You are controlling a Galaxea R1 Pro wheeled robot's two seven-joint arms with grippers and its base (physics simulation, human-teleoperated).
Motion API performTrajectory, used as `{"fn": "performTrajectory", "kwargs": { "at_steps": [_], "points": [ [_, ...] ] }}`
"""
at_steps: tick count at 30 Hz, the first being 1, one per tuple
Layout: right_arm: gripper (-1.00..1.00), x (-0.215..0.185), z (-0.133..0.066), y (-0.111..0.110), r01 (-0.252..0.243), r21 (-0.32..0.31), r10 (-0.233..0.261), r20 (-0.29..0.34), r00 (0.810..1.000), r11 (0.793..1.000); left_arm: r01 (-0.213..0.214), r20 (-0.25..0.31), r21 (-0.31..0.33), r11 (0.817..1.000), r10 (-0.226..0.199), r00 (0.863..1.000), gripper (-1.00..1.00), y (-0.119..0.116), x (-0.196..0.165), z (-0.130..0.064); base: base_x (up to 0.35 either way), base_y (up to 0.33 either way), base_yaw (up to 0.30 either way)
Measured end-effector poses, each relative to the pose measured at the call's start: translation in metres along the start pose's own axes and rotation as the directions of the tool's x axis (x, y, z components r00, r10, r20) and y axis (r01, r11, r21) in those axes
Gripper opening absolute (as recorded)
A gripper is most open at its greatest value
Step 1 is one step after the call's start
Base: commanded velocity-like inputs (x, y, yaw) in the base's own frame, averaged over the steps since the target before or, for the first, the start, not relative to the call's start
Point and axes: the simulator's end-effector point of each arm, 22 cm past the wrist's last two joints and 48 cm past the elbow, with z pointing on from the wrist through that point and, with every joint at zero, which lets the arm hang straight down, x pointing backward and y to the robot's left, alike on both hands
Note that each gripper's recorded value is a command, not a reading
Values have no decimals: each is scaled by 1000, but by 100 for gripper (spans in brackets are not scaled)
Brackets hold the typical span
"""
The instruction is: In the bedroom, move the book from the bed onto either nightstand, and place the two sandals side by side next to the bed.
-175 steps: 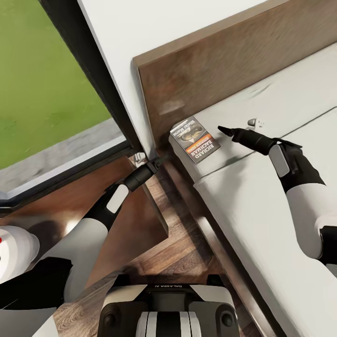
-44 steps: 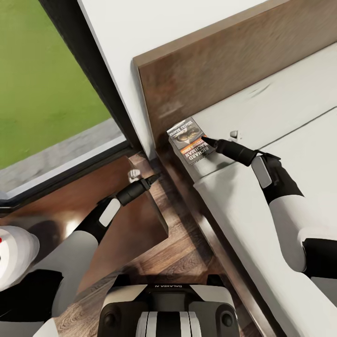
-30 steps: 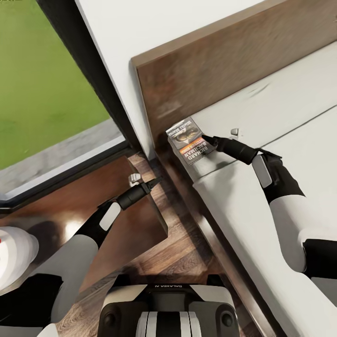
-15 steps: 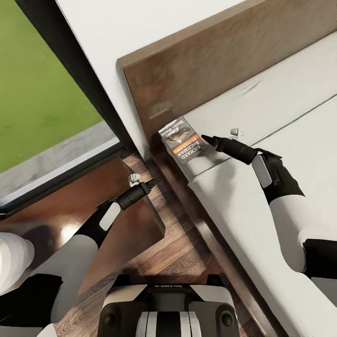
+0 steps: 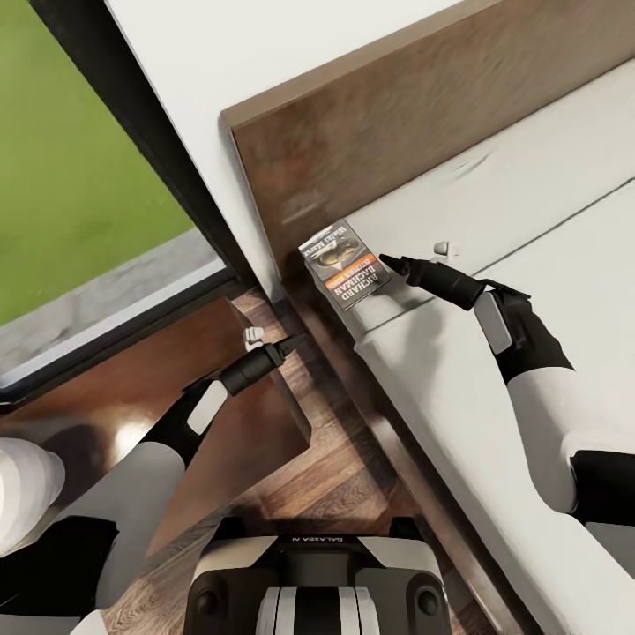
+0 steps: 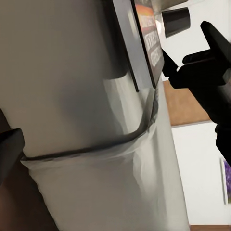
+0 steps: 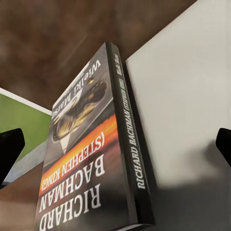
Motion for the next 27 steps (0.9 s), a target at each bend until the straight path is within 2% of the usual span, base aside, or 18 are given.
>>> {"fn": "performTrajectory", "kwargs": {
  "at_steps": [27],
  "points": [
    [100,-20,-4,14,20,-10,-20,19,1000,1000,-26,10,27,999,26,1000,100,-17,-10,-1,0,0,0]
  ]
}}
